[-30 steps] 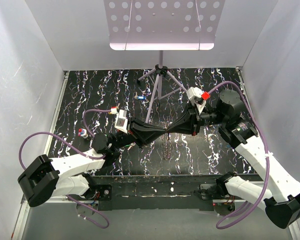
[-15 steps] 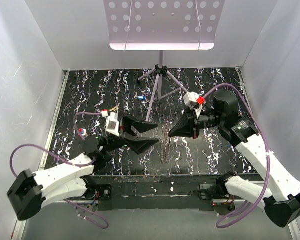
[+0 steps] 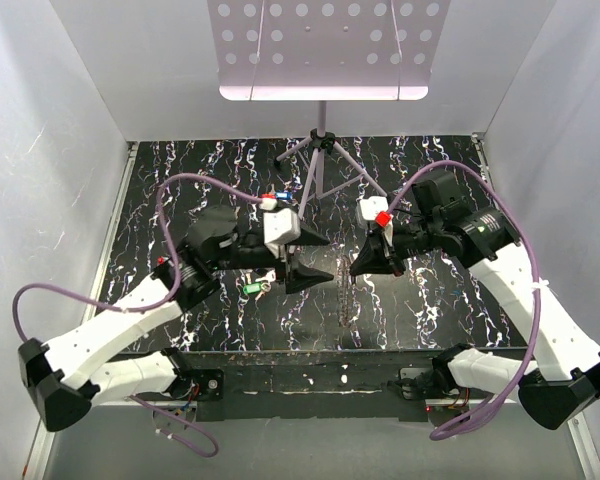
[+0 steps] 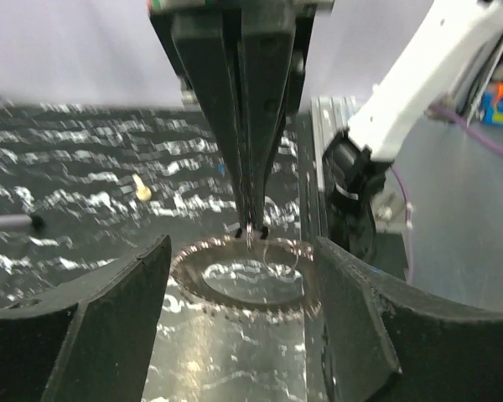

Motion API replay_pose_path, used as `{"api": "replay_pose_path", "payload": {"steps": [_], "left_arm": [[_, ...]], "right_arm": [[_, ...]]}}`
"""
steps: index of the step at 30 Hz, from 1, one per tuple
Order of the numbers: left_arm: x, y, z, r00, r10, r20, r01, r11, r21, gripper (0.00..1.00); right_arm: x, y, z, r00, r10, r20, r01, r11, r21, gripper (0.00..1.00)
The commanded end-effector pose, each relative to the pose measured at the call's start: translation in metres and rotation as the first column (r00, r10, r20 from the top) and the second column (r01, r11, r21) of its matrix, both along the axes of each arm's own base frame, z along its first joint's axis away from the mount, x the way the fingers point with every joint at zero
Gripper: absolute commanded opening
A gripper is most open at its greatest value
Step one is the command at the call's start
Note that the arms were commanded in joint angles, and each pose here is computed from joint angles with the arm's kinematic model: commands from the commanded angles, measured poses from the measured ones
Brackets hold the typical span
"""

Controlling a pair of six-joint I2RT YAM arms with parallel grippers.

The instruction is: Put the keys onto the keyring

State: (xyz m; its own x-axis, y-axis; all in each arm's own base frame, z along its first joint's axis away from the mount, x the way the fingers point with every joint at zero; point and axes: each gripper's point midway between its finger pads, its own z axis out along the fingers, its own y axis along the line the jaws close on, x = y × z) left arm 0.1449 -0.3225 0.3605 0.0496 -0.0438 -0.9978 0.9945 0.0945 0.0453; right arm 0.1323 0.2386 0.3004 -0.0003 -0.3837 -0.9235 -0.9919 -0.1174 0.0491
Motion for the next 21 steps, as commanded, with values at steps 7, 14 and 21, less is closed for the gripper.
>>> {"api": "replay_pose_path", "payload": {"steps": [7,14,21], "left_arm": [[-0.004,-0.025,-0.033,0.985,-0.163,-0.053,0.169,0.973,0.155,0.57],[-0.005,-0.043,-0.040,0.978,-0.190,-0.086,0.202,0.966,0.163,0.49],[-0.009,-0.052,-0.046,0.972,-0.210,-0.104,0.225,0.960,0.165,0.41]], "right_arm": [[0.003,-0.013,-0.001,0.998,-0.011,0.069,0.017,0.996,-0.088,0.01],[0.003,-0.012,0.000,0.998,-0.020,0.052,0.024,0.996,-0.082,0.01],[0.003,-0.011,0.002,0.999,-0.024,0.039,0.027,0.997,-0.076,0.01]]}}
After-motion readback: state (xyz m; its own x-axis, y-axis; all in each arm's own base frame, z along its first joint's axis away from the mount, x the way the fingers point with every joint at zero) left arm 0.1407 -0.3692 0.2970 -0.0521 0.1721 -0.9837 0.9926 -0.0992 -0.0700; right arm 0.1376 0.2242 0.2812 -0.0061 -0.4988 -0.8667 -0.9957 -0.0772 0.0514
